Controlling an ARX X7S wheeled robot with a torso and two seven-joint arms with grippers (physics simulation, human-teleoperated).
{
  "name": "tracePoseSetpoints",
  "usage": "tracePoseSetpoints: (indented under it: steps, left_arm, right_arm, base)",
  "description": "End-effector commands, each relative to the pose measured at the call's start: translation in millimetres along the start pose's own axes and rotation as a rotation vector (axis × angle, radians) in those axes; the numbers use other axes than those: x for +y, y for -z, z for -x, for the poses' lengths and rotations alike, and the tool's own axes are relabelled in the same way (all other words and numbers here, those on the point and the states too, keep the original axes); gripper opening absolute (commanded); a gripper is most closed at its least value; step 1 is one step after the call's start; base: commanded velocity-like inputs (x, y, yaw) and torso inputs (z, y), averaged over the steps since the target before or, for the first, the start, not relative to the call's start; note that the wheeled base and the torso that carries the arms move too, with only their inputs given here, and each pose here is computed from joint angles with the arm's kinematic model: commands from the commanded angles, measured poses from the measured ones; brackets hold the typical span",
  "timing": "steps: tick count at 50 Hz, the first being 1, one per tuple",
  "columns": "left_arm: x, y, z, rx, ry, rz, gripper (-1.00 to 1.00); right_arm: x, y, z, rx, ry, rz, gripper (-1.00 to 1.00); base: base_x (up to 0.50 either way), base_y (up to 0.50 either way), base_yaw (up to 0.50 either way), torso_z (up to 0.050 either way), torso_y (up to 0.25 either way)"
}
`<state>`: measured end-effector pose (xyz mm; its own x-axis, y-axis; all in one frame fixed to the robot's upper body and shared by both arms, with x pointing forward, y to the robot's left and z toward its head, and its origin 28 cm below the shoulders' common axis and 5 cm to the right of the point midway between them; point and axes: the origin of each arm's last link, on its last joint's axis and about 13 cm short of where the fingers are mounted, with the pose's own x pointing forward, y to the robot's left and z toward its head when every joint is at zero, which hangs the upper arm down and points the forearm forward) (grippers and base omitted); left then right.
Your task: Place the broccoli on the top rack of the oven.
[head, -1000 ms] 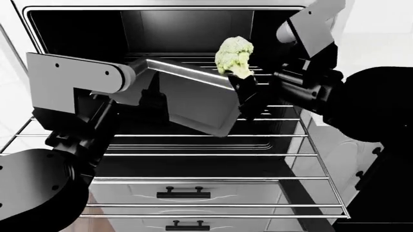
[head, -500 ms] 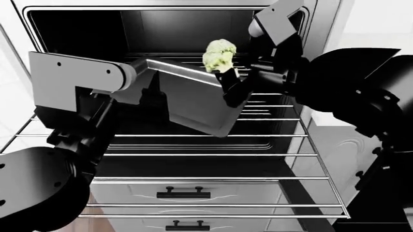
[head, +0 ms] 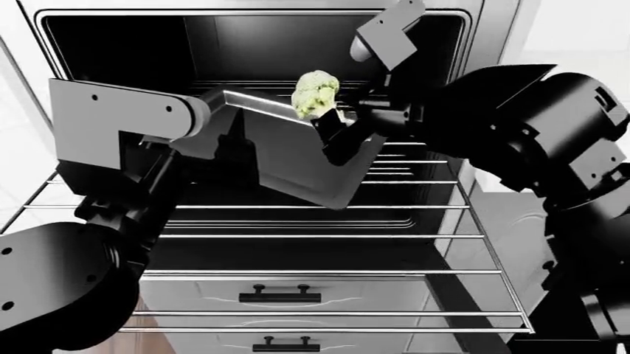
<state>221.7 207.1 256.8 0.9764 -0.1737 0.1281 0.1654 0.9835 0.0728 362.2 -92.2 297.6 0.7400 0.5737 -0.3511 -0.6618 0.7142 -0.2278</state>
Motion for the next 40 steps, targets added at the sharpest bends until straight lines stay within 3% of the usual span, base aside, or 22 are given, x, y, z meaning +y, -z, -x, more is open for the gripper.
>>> tracePoseSetpoints:
  steps: [1, 30, 31, 40]
  left_arm:
    - [-0.2, 1, 0, 0.002, 0.0, -0.001, 1.0]
    - [0.1, 4, -2, 0.009, -0.001, 0.0, 1.0]
    - [0.0, 4, -2, 0.009, 0.0, 0.0, 1.0]
    - [-1.0, 3, -2, 0.006, 0.004, -0.004, 1.0]
  right_arm:
    - [0.6, 1, -13, 0.042, -0.032, 0.021, -1.0]
    - [-1.3, 1, -24, 0.053, -0.041, 0.034, -1.0]
    - [-1.2, 2, -23, 0.055, -0.041, 0.036, 1.0]
    - [0.4, -7, -14, 0.023, -0.027, 0.05, 1.0]
  base:
    - [0.0, 0.0, 0.0, 0.0, 0.0]
    - [0.0, 0.0, 0.0, 0.0, 0.0]
    - [0.0, 0.0, 0.0, 0.0, 0.0]
    - [0.0, 0.0, 0.0, 0.0, 0.0]
